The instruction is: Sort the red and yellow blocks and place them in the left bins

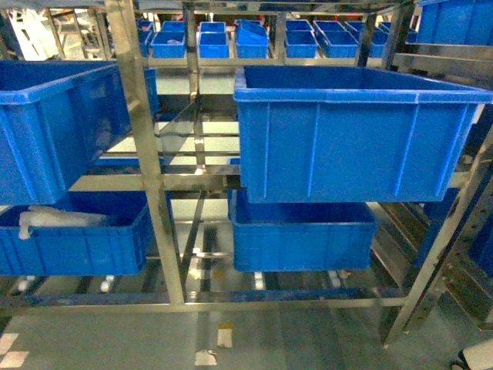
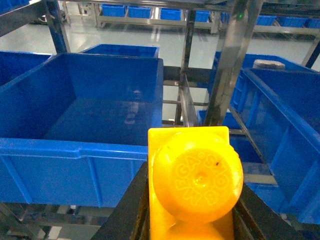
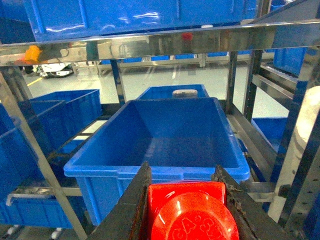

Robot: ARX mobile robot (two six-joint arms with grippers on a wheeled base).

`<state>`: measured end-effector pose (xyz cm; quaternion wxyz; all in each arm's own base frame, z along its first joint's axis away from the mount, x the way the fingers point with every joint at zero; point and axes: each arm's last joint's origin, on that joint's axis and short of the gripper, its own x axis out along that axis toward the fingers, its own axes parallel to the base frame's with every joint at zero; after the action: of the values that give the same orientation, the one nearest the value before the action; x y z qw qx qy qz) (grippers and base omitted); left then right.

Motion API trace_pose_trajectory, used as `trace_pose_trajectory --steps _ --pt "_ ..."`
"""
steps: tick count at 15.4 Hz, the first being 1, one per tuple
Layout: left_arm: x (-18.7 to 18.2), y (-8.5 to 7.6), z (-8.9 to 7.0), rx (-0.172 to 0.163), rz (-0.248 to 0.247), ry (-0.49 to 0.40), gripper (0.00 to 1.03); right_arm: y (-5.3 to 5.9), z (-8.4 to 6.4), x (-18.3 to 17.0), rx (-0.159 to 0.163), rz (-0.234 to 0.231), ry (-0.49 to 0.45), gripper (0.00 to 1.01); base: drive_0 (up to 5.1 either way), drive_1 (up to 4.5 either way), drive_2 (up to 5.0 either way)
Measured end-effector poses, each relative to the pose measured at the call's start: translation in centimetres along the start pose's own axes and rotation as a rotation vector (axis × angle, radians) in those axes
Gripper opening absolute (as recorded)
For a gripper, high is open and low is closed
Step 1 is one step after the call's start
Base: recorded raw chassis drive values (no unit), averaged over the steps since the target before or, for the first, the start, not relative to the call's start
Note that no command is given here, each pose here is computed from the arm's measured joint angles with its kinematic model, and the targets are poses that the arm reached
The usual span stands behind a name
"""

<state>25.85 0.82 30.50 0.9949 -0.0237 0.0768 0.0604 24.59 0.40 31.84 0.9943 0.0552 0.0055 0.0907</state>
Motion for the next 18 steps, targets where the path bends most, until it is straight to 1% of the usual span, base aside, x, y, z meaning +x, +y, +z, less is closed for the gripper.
trace_pose_trajectory --steps 4,6,7,9,11,18 --pt "0.0 0.0 0.0 0.0 0.0 0.0 0.28 0.0 0.03 -0.01 0.0 0.0 -0.002 0.28 -4.8 3.52 1.3" --pt "0.01 -0.01 0.0 0.0 -0.002 0.0 0.28 0.02 0.02 0.0 0.0 0.001 -0.003 0.28 0.0 0.0 0.0" --pt "0.06 0.25 -0.13 -0.001 0.017 0.008 0.28 0.32 0.01 0.04 -0.001 0.019 -0.002 0.28 0.0 0.0 0.0" --pt "0.0 0.04 -0.05 0.0 0.002 0.002 0.28 0.28 -0.02 0.04 0.0 0.015 0.0 0.28 -0.2 -0.16 -0.2" --pt "-0.12 -0.01 0.05 0.0 -0.001 -0.004 0.28 0.13 0.06 -0.03 -0.001 0.008 -0.004 0.28 0.0 3.94 -3.9" --pt "-0.11 0.01 0.04 0.0 0.0 -0.003 0.28 0.18 0.09 -0.09 -0.001 0.01 -0.003 0.28 0.0 4.37 -4.3"
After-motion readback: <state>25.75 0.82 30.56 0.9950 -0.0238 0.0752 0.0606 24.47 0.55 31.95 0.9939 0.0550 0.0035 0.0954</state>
